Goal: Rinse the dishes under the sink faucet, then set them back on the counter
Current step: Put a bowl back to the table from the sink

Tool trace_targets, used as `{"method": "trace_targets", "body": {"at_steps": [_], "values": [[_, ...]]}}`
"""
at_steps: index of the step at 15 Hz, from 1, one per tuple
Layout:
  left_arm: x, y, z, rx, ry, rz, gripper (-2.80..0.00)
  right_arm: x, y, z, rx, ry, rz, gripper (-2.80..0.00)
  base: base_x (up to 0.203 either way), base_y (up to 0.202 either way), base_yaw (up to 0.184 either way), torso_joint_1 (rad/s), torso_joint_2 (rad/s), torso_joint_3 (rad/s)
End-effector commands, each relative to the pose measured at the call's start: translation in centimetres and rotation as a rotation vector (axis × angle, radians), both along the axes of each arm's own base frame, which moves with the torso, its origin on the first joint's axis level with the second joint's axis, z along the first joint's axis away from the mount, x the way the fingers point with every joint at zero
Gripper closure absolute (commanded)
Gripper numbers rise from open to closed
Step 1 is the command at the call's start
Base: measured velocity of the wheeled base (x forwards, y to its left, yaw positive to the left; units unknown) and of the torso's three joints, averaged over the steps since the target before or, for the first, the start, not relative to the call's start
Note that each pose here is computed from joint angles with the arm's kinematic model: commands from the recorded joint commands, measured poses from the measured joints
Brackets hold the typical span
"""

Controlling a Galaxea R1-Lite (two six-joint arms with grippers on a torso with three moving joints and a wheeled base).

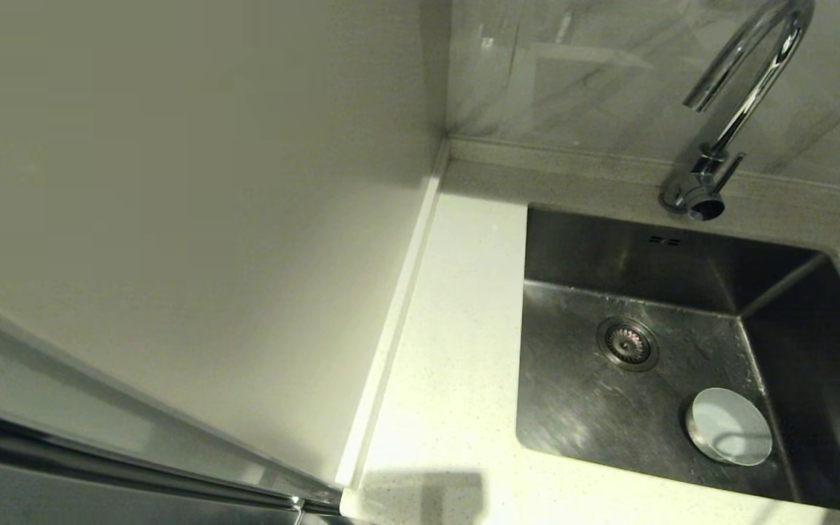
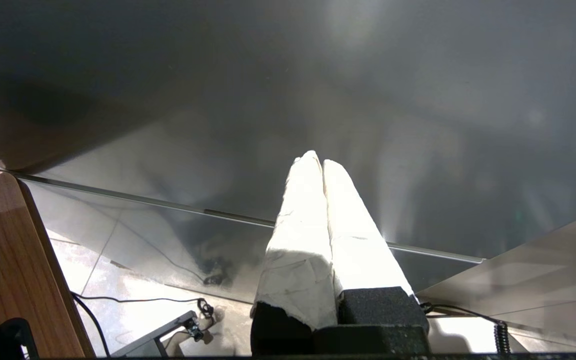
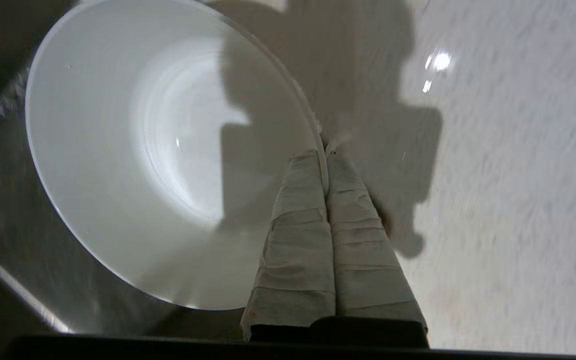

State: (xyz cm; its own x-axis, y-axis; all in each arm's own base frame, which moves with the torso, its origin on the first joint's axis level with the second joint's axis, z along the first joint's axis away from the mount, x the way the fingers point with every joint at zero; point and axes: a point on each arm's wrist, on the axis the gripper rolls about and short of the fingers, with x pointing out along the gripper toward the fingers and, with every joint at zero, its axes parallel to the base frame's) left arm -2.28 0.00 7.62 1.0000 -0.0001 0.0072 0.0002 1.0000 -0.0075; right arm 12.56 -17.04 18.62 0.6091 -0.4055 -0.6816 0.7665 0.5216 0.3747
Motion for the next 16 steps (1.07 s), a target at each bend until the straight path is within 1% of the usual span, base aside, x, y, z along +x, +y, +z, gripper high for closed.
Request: {"method": "trace_targets", "body": {"at_steps": [1,2,5,9,13,16], "values": [[0.0,0.0,0.0,0.0,0.001,0.0,0.0,0.7,-2.0,-1.1,-0.062,-0.045,-0.045,0.0,0.0,0.0,0.0,0.0,0.0,0.0],[0.0,0.0,-0.1,0.0,0.003,0.0,0.0,0.7,-2.6,-1.4,-0.072,-0.04,-0.071,0.0,0.0,0.0,0.0,0.0,0.0,0.0],[0.0,0.0,-0.1,0.0,0.003,-0.001,0.0,1.4,-4.0,-1.6,-0.094,-0.026,-0.102,0.0,0.0,0.0,0.0,0.0,0.0,0.0],[0.0,0.0,-0.1,0.0,0.003,0.0,0.0,2.0,-5.2,-2.4,-0.087,-0.018,-0.112,0.0,0.0,0.0,0.0,0.0,0.0,0.0],[0.0,0.0,-0.1,0.0,0.003,0.0,0.0,2.8,-6.6,-2.1,-0.126,-0.043,-0.111,0.0,0.0,0.0,0.0,0.0,0.0,0.0],[0.0,0.0,-0.1,0.0,0.003,0.0,0.0,3.2,-7.2,-1.9,-0.139,-0.051,-0.109,0.0,0.0,0.0,0.0,0.0,0.0,0.0]]}}
